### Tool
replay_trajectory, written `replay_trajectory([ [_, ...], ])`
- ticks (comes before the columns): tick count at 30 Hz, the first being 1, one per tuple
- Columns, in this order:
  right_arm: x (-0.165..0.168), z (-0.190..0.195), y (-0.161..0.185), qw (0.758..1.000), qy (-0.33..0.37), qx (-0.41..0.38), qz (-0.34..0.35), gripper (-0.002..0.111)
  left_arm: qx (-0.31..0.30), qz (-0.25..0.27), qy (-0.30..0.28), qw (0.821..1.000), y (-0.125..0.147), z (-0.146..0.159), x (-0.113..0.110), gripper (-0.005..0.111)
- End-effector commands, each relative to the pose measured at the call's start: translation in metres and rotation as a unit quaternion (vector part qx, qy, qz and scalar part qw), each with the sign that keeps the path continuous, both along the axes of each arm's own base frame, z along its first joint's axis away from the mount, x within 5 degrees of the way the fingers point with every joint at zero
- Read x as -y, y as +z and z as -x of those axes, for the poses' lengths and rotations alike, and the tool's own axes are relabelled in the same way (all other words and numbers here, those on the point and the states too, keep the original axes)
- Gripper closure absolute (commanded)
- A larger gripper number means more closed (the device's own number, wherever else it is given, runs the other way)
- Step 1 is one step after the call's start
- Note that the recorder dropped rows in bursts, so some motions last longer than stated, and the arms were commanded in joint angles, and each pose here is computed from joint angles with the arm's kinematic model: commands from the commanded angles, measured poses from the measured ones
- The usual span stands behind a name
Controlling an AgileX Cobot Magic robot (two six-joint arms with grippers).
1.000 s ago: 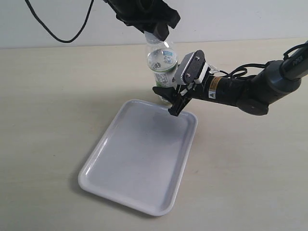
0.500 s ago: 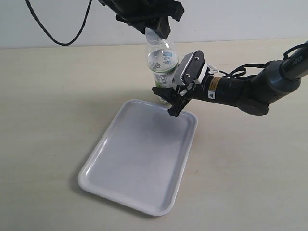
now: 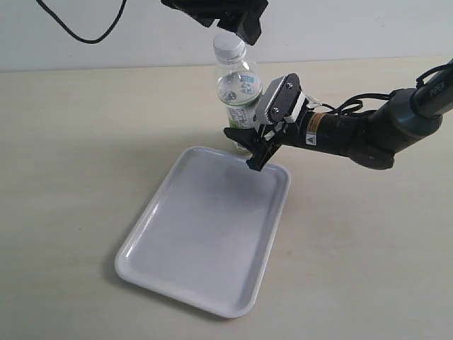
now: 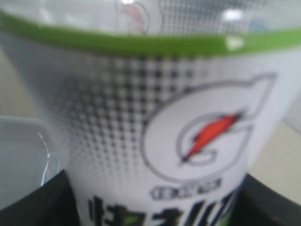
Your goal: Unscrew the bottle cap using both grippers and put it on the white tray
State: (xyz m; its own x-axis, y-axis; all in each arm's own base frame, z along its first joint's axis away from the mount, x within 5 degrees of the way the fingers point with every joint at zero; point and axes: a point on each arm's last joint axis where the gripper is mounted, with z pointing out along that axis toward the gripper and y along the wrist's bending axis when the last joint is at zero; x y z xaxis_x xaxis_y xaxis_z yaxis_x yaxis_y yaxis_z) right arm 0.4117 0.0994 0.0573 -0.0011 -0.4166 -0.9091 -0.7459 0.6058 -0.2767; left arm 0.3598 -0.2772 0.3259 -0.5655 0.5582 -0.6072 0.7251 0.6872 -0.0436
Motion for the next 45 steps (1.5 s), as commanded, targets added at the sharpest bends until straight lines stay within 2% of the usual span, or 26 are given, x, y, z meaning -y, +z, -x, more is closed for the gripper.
replay_trajectory([
  [1,0.005,0.003,-0.014,0.998,-0.011,-0.035,0.046,0.108,0.027,-0.009,-0.024,0.999,0.008,0.0,-0.001,0.033],
  [5,0.005,0.003,-0.014,0.998,-0.011,-0.035,0.046,0.108,0.049,-0.035,-0.039,0.997,0.019,0.0,-0.005,0.033],
  [8,0.005,0.003,-0.014,0.998,-0.011,-0.035,0.046,0.108,0.068,-0.08,-0.076,0.992,0.024,0.001,-0.01,0.033],
  [11,0.005,0.003,-0.014,0.998,-0.011,-0.035,0.046,0.108,0.093,-0.135,-0.154,0.974,0.024,0.004,-0.013,0.034],
  [14,0.005,0.003,-0.014,0.998,-0.01,-0.032,0.048,0.108,0.118,-0.174,-0.241,0.947,0.022,0.007,-0.013,0.036],
  [19,0.006,0.003,-0.014,0.998,-0.011,-0.033,0.048,0.108,0.152,-0.168,-0.333,0.915,0.023,0.011,-0.007,0.037],
  [21,0.006,0.003,-0.014,0.998,-0.011,-0.033,0.048,0.108,0.162,-0.158,-0.353,0.908,0.023,0.012,-0.003,0.037],
  [27,0.006,0.003,-0.014,0.998,-0.011,-0.032,0.049,0.108,0.178,-0.167,-0.366,0.898,0.015,0.005,0.001,0.037],
  [36,0.006,0.002,-0.014,0.998,-0.011,-0.032,0.048,0.108,0.166,-0.173,-0.367,0.899,-0.009,-0.006,0.008,0.037],
  [45,0.006,0.002,-0.014,0.998,-0.011,-0.032,0.048,0.108,0.167,-0.174,-0.363,0.9,-0.011,-0.008,0.008,0.037],
])
